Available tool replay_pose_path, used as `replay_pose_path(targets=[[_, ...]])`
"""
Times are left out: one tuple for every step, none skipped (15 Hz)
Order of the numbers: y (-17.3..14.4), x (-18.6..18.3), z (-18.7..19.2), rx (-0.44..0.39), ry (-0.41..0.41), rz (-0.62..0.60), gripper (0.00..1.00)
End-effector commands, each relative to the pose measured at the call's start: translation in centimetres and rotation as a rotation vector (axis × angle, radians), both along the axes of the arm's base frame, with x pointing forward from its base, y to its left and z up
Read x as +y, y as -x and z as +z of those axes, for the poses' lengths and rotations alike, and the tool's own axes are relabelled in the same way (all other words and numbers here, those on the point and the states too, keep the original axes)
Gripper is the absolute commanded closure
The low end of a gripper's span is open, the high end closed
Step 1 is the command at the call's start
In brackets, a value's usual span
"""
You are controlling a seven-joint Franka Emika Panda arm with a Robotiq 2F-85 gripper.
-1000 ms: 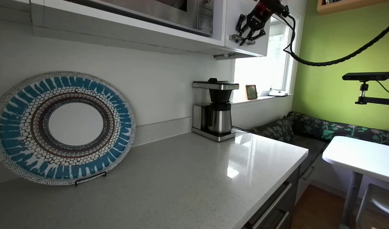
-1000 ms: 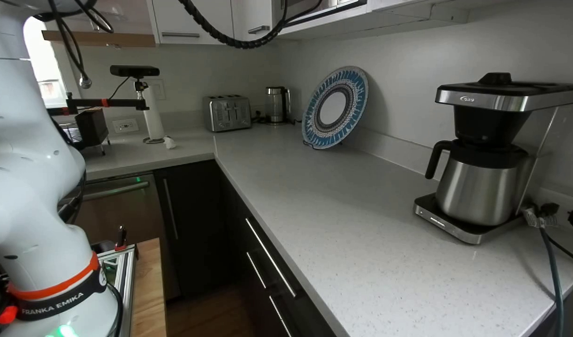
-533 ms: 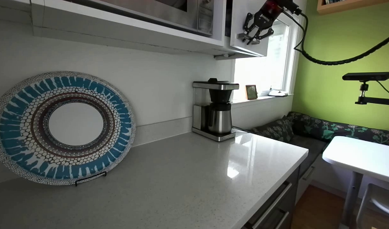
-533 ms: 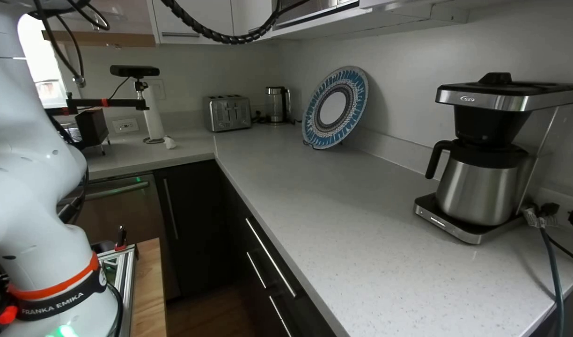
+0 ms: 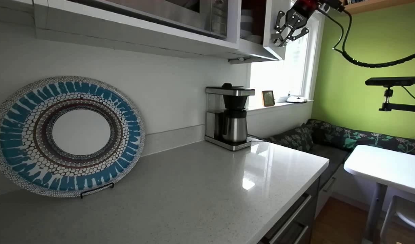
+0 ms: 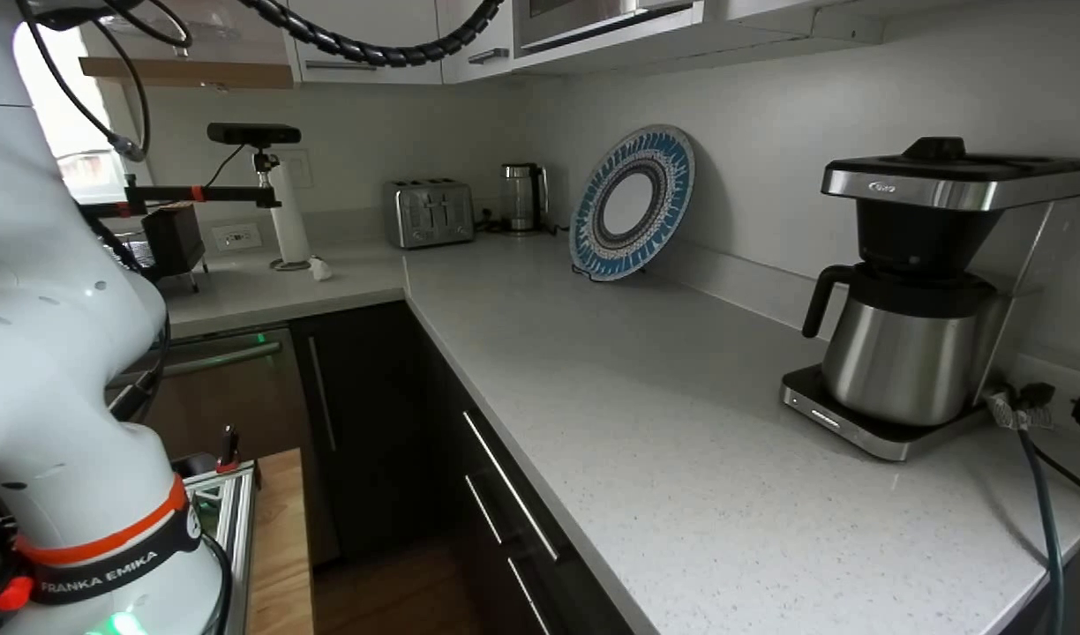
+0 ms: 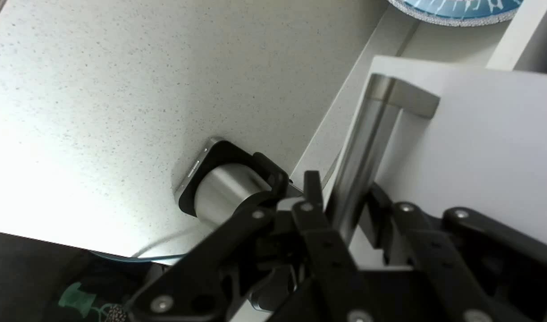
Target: Open the top right cupboard door
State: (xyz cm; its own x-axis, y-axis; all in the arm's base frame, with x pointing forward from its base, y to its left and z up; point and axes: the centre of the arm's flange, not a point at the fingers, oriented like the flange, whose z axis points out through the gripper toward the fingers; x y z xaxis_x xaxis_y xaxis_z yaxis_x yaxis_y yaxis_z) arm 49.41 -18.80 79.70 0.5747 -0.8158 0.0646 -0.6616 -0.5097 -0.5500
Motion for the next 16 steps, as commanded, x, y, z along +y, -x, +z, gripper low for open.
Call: replay_pose_path(targets=[[2.2, -6.6, -1.0, -0.019, 0.104, 0.079, 0.94], [2.7, -7.1, -1.1, -0.039, 0.085, 0.081, 0.94], [1.8, -1.6, 0.0, 0.004, -0.001, 0.071, 0.76], [2.3, -2.0, -0.1, 0.005, -0.001, 0.088, 0.76], [2.6, -2.2, -0.1, 0.005, 0.001, 0.099, 0.76], [2.8, -2.4, -0.1, 0.004, 0.002, 0.105, 0.76], [2.8, -2.4, -0.1, 0.004, 0.003, 0.106, 0.76], [2.8, -2.4, -0.1, 0.004, 0.003, 0.106, 0.76], [2.8, -2.4, -0.1, 0.004, 0.003, 0.106, 0.76], [2.8, -2.4, -0.1, 0.004, 0.003, 0.106, 0.76], [2.8, -3.1, -0.2, 0.003, 0.006, 0.115, 0.94], [2.9, -3.9, -0.2, -0.002, 0.014, 0.123, 0.94], [3.1, -4.8, -0.2, -0.002, 0.016, 0.127, 0.94], [3.6, -5.7, 0.0, -0.010, 0.028, 0.133, 0.94], [3.9, -6.3, 0.1, -0.014, 0.031, 0.140, 0.94], [4.4, -6.9, 0.3, -0.017, 0.036, 0.149, 0.94]])
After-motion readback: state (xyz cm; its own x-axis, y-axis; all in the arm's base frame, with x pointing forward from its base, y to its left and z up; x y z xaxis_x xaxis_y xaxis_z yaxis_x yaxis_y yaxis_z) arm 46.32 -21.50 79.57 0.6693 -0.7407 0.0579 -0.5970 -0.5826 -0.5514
